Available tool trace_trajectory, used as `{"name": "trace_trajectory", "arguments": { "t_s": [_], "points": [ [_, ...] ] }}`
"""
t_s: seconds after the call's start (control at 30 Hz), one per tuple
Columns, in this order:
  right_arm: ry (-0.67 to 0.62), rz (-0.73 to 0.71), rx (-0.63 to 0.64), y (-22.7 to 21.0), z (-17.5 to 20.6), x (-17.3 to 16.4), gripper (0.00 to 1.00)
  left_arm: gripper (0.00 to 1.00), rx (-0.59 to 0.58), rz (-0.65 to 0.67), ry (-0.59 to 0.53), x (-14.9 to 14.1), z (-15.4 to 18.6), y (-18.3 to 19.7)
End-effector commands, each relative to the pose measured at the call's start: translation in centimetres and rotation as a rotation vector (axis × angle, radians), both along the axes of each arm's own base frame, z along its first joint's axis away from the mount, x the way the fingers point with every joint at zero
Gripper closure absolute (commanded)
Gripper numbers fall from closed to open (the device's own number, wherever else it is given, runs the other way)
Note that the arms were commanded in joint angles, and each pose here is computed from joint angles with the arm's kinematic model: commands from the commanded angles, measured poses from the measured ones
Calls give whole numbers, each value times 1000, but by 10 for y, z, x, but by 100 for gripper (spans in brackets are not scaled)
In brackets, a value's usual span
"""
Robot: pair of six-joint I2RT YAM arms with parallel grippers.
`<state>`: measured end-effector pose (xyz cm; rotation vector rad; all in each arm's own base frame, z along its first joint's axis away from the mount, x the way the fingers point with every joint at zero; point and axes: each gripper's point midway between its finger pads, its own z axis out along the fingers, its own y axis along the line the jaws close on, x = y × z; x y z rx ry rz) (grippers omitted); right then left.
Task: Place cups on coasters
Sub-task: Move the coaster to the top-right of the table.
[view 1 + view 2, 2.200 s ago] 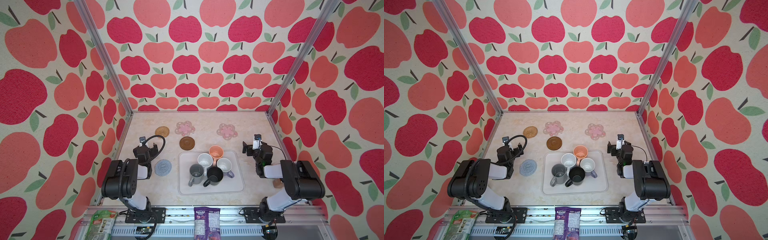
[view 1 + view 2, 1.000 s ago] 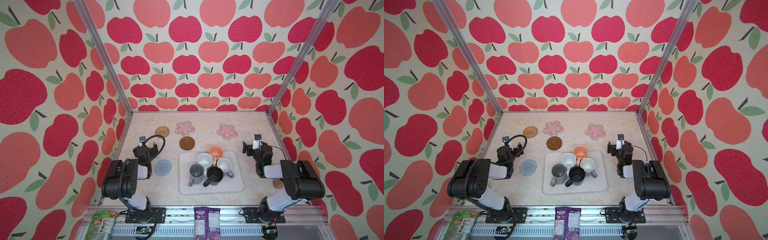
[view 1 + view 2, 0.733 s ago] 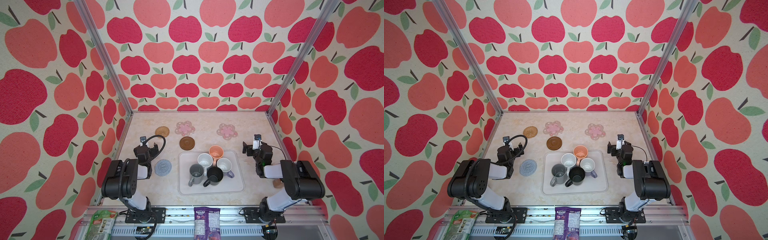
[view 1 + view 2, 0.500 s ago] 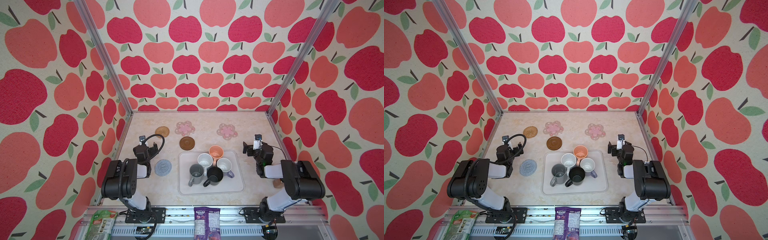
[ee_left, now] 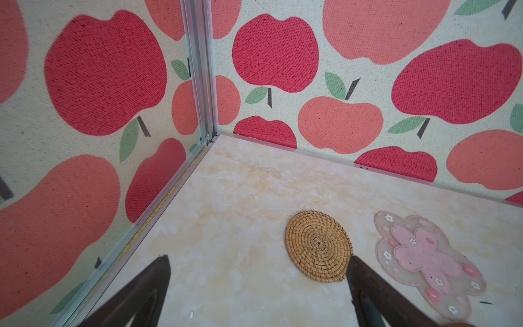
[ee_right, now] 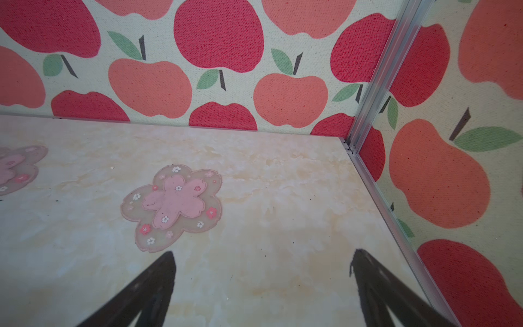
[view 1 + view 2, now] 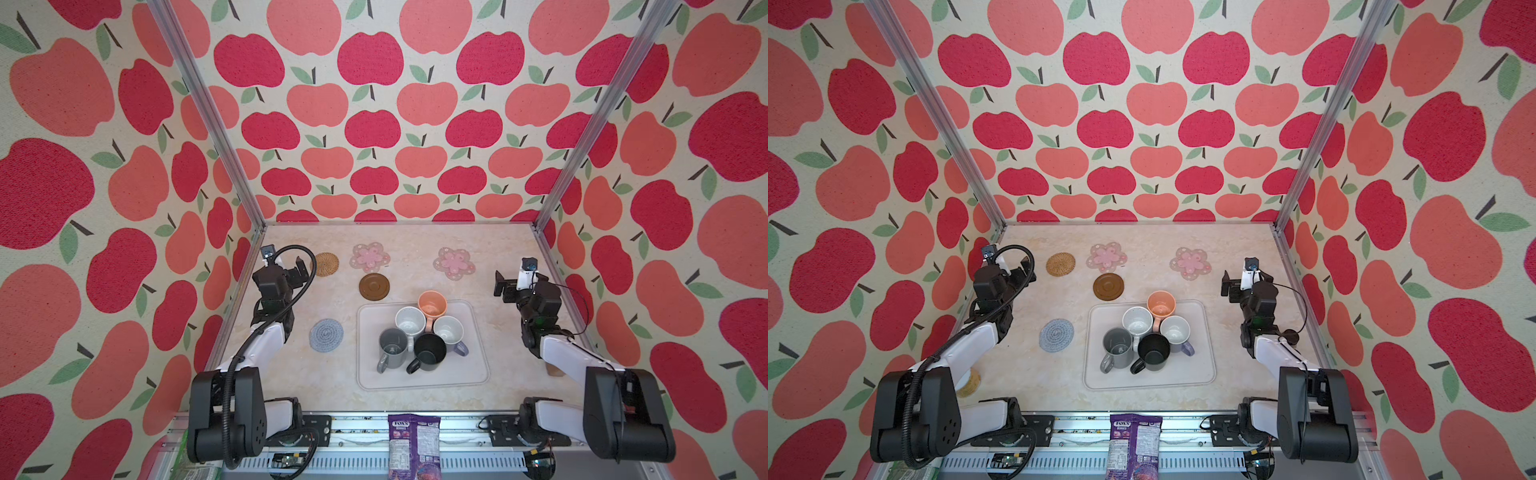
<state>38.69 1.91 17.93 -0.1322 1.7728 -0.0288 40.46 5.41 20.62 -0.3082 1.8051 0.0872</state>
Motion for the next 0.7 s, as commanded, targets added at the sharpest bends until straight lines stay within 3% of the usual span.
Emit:
{"name": "trace_trajectory", "arguments": {
  "t_s": [0.0, 0.13, 0.3, 0.5, 0.67],
  "points": [
    [38, -5, 36, 3, 11, 0, 1, 1, -83, -50, 18, 0, 14, -16],
    [51, 59, 35, 23, 25, -1, 2, 1, -67, -72, -24, 4, 40, -26],
    [83, 122, 25, 47, 30, 0, 2, 1, -56, -6, 28, 12, 46, -24],
    [109, 185, 18, 71, 39, 7, 2, 1, -64, -145, 19, 28, 44, -55],
    [119, 226, 2, 90, 47, 15, 2, 1, -129, -182, 41, 39, 34, -66]
  ]
}}
